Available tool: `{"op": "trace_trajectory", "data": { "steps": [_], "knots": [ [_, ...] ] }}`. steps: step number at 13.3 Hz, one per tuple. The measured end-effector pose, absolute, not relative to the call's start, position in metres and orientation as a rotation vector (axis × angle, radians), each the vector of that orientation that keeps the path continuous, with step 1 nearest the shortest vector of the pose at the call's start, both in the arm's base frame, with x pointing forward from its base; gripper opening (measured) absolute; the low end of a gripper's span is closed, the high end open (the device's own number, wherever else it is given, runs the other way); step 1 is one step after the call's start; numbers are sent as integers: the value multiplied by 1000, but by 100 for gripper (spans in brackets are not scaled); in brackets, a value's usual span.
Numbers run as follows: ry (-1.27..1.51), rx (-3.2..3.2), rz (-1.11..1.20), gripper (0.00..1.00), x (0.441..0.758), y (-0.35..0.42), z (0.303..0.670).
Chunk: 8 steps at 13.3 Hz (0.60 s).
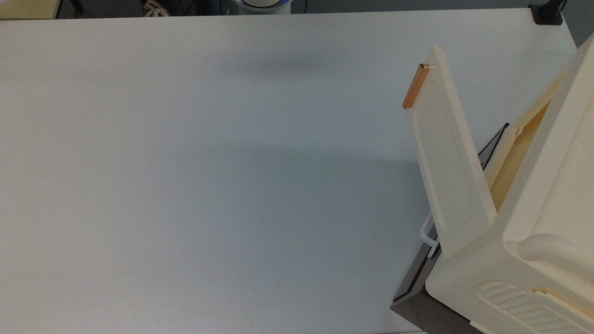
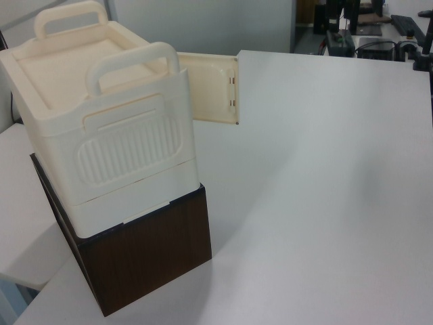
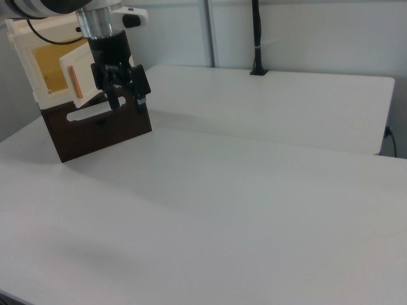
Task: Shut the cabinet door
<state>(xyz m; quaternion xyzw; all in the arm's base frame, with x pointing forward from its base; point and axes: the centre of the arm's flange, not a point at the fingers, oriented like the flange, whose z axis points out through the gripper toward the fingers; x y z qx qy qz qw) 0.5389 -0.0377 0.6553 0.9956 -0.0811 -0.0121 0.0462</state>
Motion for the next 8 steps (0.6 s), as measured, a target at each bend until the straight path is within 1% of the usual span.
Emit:
{"op": "trace_trajectory", "data": {
  "steps": [8],
  "knots": [
    [-231,3052,-74,100,535,-33,655]
  ]
}}
